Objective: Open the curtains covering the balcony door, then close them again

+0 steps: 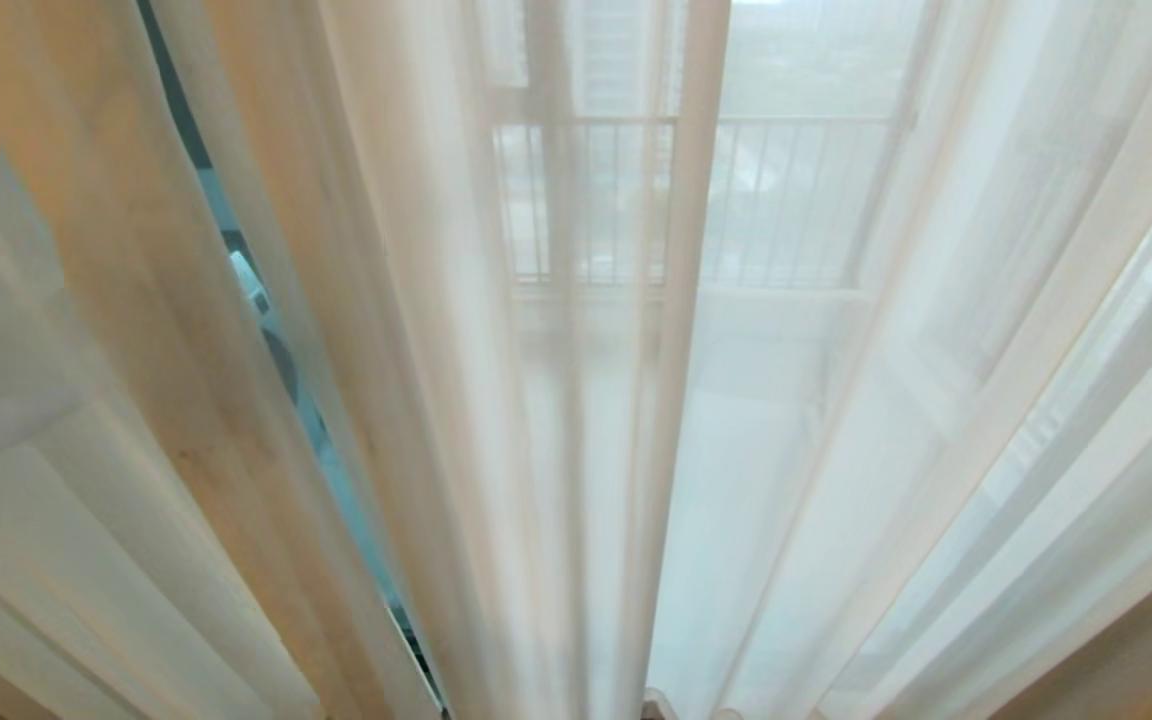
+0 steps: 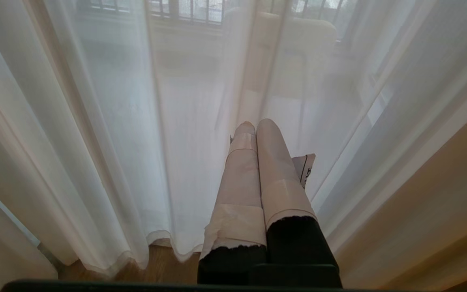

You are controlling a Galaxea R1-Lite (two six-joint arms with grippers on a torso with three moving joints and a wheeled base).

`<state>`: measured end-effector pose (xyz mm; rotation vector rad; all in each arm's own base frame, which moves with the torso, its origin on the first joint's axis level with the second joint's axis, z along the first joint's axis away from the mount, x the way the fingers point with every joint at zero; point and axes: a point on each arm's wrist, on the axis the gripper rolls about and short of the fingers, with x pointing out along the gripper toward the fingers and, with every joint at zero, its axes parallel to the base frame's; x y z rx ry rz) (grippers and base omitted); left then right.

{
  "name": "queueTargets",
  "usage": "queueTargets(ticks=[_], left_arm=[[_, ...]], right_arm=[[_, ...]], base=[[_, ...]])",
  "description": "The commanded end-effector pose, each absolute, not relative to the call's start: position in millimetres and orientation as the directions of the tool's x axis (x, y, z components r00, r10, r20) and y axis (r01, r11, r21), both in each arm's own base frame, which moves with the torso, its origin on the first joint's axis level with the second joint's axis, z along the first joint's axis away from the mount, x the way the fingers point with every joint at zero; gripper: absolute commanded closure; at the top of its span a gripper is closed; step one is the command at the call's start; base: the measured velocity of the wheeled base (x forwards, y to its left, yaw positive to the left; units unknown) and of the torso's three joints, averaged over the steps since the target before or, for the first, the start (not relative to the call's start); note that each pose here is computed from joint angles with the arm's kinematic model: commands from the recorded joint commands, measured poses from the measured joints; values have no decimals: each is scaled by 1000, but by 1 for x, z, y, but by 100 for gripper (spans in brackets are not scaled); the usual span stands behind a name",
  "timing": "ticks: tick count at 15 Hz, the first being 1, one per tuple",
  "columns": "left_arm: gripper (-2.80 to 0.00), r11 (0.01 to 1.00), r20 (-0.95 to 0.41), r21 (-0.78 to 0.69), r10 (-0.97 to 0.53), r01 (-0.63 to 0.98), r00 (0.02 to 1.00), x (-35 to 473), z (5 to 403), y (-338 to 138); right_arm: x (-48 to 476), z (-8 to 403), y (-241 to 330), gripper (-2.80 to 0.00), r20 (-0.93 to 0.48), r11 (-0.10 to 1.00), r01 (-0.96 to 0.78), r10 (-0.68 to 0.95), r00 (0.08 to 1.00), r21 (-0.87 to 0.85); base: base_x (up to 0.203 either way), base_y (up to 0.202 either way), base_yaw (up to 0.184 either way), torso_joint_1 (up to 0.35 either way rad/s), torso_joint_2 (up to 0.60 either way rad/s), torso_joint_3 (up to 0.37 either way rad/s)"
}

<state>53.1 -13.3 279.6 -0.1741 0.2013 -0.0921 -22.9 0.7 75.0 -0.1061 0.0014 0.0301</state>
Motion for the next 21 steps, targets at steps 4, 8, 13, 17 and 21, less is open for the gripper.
queueTargets(ticks=[4,8,13,17,21], left_arm=[[-280,980,-185,-200,-46,8,982,19,258,-1],[0,991,-208,-133,-28,0,978,6,231,0],[0,991,-212,-136,-43,15,976,-6,206,0],[0,990,-220,-140,-41,10,975,-8,195,0],[0,990,-170,-142,-41,16,985,-2,187,0]], right_arm=[[-23,75,1,0,-5,994,-31,31,1000,-107],[-23,75,1,0,-5,994,-31,31,1000,-107],[-23,75,1,0,-5,994,-31,31,1000,-107],[-23,75,1,0,-5,994,-31,31,1000,-107],[-23,75,1,0,-5,994,-31,31,1000,-107]], base=[[0,0,0,0,0,0],[0,0,0,0,0,0],[0,0,0,0,0,0],[0,0,0,0,0,0],[0,0,0,0,0,0]])
